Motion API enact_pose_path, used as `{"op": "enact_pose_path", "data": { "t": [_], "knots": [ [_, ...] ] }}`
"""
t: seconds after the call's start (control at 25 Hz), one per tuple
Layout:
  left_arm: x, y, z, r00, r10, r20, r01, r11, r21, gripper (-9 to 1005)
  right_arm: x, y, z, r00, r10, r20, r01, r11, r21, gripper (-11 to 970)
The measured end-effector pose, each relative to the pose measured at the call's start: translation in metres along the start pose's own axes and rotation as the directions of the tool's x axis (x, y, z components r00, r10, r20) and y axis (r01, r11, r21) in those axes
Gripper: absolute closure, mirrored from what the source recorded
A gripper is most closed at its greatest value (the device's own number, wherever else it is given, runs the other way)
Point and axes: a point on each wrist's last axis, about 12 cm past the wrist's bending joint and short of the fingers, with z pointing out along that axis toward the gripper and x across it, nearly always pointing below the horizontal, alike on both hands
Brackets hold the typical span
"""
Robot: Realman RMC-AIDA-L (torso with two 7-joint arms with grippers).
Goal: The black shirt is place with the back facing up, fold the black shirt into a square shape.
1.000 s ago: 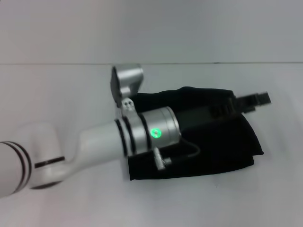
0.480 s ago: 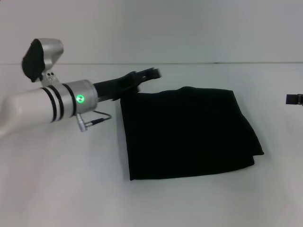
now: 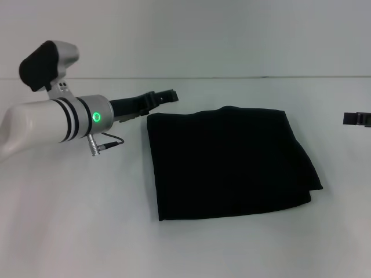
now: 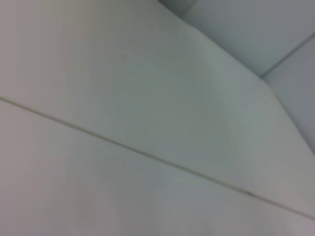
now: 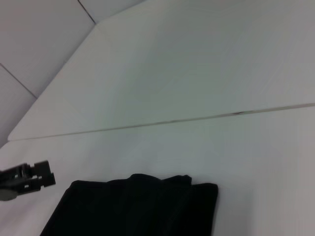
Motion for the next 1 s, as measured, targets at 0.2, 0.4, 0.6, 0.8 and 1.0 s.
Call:
{"op": "enact_pose_path", "data": {
  "t": [0.2,0.4,0.6,0.8,1.0],
  "knots": [
    [0.0,-0.005,0.001,0.995,0.1,-0.027,-0.101,0.995,-0.005,29,0.0,-0.001,-0.001,1.0,-0.002,0.003,0.002,1.0,0.007,29],
    [-0.002,-0.003,0.002,0.991,0.13,-0.024,-0.13,0.991,-0.033,37,0.001,-0.003,-0.002,1.0,-0.003,0.003,0.003,1.0,0.02,29],
    [0.0,0.004,0.002,0.988,0.153,-0.027,-0.155,0.984,-0.093,57,0.001,-0.005,-0.001,1.0,-0.002,0.006,0.002,0.999,0.034,29],
    [0.008,0.004,0.005,0.988,0.146,-0.05,-0.151,0.984,-0.095,77,0.0,-0.003,0.001,1.0,-0.004,0.006,0.004,1.0,0.031,28],
    [0.016,0.0,0.009,0.984,0.16,-0.073,-0.166,0.982,-0.089,97,0.0,-0.003,0.003,1.0,-0.005,0.009,0.005,0.999,0.032,28]
  ]
}}
